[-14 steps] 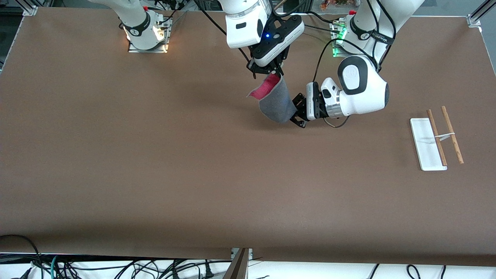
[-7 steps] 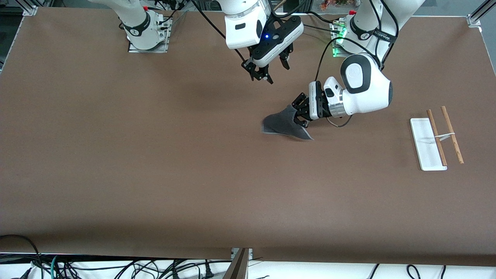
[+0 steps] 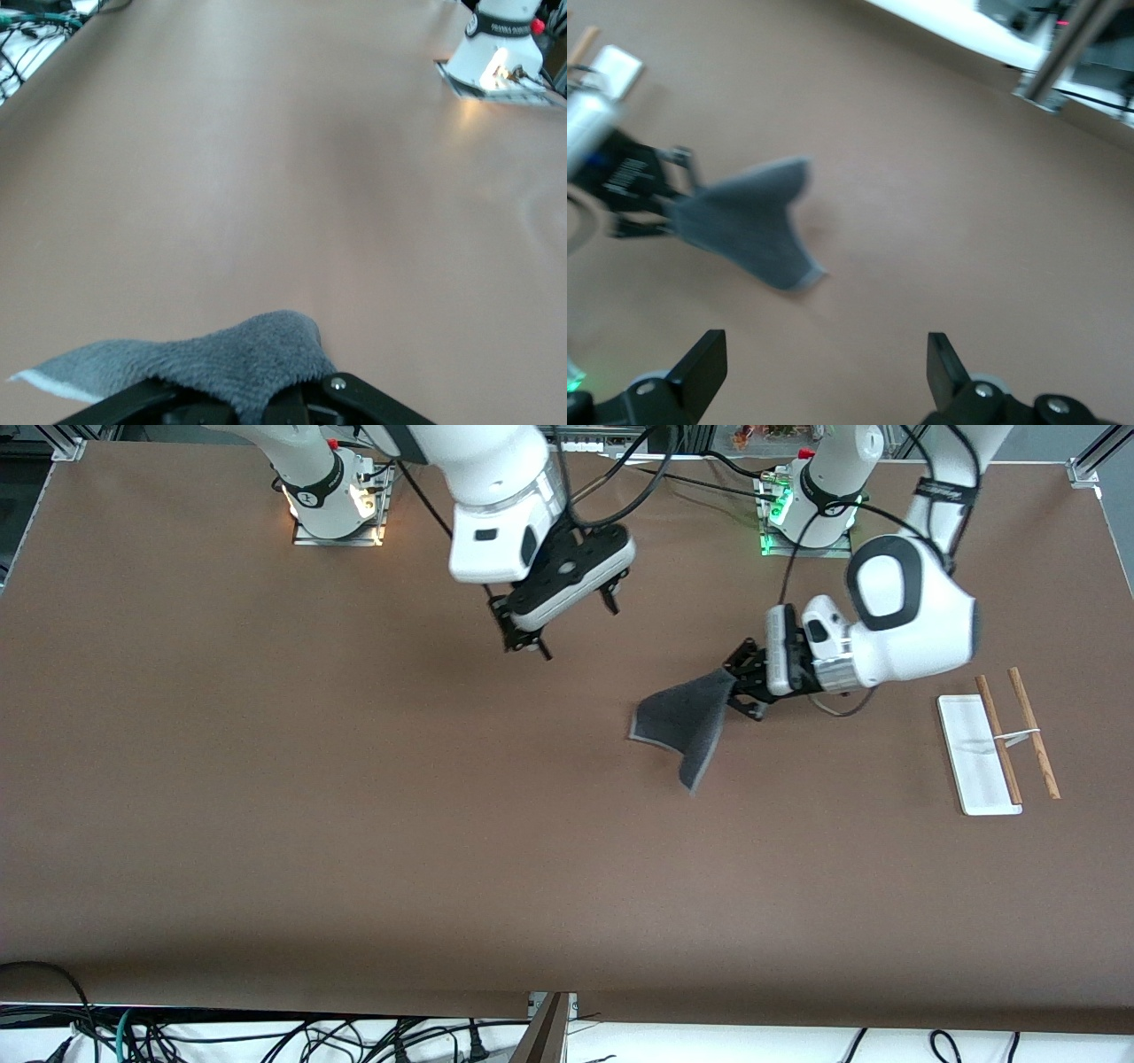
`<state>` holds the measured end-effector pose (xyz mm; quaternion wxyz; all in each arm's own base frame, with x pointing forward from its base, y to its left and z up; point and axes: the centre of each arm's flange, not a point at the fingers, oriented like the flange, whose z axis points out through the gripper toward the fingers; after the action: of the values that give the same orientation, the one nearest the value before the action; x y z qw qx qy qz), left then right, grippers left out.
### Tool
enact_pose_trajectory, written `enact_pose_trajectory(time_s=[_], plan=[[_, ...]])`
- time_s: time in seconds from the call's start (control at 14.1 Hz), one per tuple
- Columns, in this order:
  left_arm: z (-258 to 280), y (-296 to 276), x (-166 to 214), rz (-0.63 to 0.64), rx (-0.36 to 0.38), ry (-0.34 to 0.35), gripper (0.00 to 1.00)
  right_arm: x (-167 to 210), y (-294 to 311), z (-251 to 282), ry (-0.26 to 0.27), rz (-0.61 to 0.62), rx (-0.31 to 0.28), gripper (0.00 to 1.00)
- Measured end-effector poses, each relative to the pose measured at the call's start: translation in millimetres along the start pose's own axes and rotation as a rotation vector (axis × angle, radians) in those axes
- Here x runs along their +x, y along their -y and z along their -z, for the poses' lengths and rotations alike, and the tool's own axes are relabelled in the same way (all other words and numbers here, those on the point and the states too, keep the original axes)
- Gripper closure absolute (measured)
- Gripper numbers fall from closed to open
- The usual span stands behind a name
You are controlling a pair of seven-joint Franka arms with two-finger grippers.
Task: Pass towel and hang on rack
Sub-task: 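Carry the towel with the left gripper while the right gripper retracts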
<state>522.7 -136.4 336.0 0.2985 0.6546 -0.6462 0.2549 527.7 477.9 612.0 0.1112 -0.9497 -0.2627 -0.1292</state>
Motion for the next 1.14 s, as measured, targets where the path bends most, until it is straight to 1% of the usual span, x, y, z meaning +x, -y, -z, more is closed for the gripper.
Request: enact_pose_trajectory(time_s=[0.07,0.28,0.5,0.64,0.71,0.85,0.92,1.06,1.14], plan=[[23,0,-12,-0.001,-0.006,0.021,0.98,1,-17,1,0.011,-0.023,-0.023,0.0],[80,-8,-42,0.007,-0.035,0.083,0.98,2,-79,4,0.068,-0.106,-0.084,0.0],[127,-20,-72,0.059,-0.054,0.17,0.98,1,-153,11,0.093,-0.205,-0.138,0.0],[164,-28,-96,0.094,-0.053,0.238,0.98,-7,-201,15,0.141,-0.272,-0.189,0.0],[183,-31,-108,0.106,-0.043,0.274,0.98,-11,-221,18,0.156,-0.303,-0.211,0.0],[213,-37,-129,0.133,-0.026,0.317,0.98,-17,-254,26,0.161,-0.356,-0.25,0.0],[223,-39,-136,0.145,-0.019,0.33,0.98,-20,-271,36,0.152,-0.384,-0.268,0.0],[240,-42,-145,0.156,-0.007,0.362,0.98,-34,-312,69,0.135,-0.454,-0.288,0.0],[247,-41,-148,0.156,-0.004,0.38,0.98,-47,-336,86,0.144,-0.5,-0.294,0.0]])
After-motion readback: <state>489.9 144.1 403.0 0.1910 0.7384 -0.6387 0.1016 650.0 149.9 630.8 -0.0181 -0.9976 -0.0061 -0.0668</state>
